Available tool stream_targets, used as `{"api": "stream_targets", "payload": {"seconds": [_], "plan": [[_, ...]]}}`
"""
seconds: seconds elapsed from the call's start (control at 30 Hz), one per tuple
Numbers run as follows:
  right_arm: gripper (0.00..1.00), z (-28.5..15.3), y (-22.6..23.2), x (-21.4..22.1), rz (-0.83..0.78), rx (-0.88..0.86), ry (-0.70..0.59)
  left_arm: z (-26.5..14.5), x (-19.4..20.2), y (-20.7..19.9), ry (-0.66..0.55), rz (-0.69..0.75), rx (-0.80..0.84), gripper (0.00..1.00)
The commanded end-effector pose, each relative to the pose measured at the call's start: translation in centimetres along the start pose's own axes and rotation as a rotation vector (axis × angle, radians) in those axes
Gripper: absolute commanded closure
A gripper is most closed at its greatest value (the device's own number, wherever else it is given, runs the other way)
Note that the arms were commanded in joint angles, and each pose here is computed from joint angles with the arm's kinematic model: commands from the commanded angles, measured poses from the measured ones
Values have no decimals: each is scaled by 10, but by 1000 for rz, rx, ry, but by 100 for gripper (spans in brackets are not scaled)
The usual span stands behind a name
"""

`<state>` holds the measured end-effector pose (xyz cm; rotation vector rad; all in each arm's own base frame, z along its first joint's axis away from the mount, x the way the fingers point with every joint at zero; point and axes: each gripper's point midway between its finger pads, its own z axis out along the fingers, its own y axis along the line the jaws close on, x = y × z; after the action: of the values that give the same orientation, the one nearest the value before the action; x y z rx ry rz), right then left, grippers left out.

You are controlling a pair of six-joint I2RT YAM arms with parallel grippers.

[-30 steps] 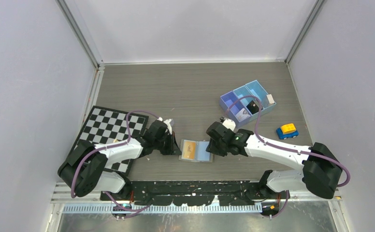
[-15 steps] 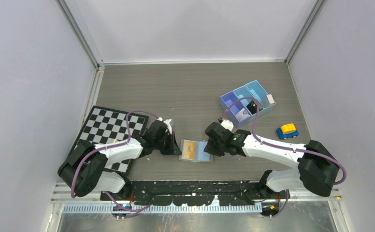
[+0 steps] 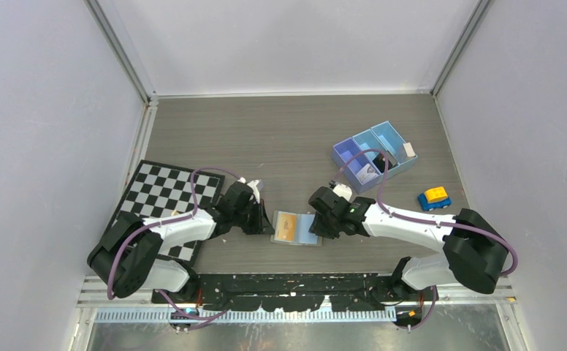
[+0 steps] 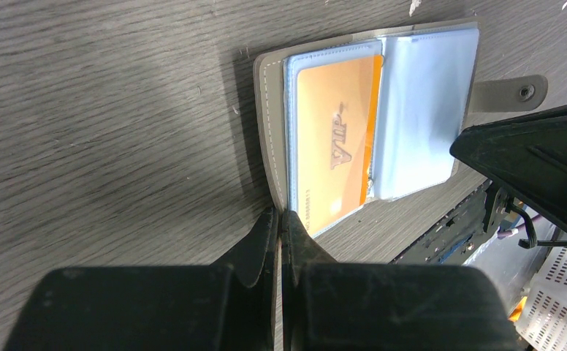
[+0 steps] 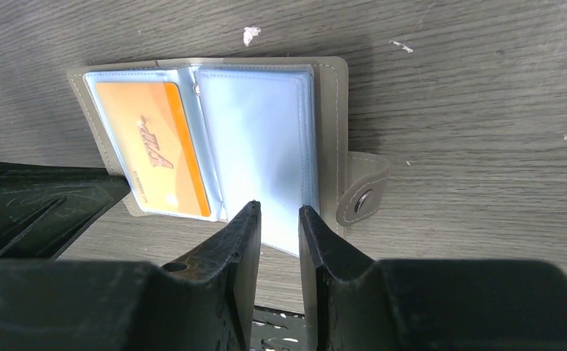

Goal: Put the credit cards into the card holder
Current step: Turn over the card slot in the card holder.

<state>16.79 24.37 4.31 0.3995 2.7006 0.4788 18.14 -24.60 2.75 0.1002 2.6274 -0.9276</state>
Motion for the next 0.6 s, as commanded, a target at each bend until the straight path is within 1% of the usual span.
{"api": "stream_targets", "payload": {"seconds": [0.0, 0.33, 0.57], "plan": [[69, -1, 2, -6, 23, 1, -28, 0, -2, -2, -6, -1, 6, 100], [70, 4, -4, -2, 28, 14, -19, 0, -1, -2, -5, 0, 6, 100], [70, 18, 7, 5, 33, -36, 10, 2, 0, -3, 1, 0, 14, 100]]}}
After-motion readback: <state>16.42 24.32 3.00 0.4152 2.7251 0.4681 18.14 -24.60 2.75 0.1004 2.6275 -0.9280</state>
